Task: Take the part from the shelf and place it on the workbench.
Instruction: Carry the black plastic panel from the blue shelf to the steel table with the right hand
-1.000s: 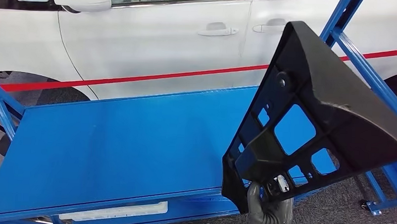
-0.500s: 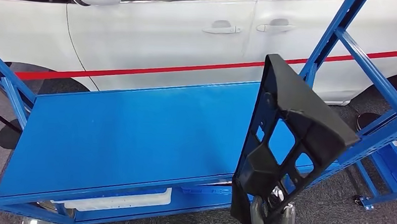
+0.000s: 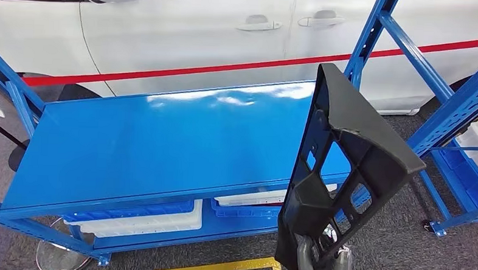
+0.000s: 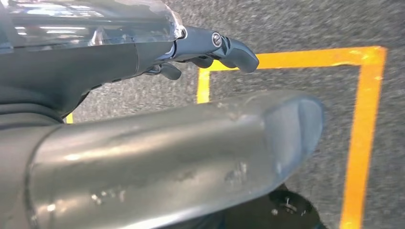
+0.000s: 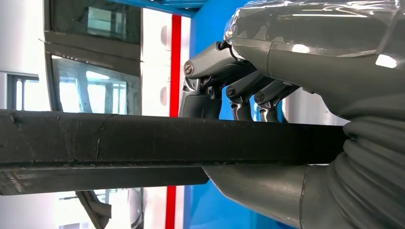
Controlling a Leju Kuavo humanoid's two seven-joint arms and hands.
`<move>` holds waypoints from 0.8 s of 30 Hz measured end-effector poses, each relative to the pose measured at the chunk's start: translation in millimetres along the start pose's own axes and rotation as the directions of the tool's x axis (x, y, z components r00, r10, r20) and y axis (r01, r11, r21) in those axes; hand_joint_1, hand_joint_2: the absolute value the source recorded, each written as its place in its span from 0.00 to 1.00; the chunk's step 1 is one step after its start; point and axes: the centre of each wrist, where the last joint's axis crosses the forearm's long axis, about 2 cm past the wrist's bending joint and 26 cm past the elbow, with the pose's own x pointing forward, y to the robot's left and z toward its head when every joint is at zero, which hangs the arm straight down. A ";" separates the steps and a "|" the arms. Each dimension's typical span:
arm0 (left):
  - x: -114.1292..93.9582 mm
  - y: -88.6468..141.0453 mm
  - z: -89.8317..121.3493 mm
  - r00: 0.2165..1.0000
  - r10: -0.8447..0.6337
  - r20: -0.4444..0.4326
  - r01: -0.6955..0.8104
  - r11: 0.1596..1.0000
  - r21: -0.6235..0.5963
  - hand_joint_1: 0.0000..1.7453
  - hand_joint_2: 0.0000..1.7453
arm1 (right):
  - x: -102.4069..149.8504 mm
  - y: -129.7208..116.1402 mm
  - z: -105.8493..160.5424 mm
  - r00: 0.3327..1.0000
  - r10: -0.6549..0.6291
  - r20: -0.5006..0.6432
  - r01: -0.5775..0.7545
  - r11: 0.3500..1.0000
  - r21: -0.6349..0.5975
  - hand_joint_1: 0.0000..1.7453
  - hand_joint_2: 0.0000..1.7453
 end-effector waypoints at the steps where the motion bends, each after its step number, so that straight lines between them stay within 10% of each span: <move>1: 0.1 0.0 0.0 1.000 -0.002 0.000 0.002 1.000 -0.001 0.00 0.00 | 0.1 0.3 0.1 1.000 0.002 0.000 -0.002 1.000 -0.002 1.00 1.00; 24: -0.1 0.8 -0.2 1.000 -0.021 0.010 0.022 1.000 -0.019 0.00 0.00 | 4.6 0.2 4.5 1.000 -0.008 -0.004 0.008 1.000 0.015 1.00 1.00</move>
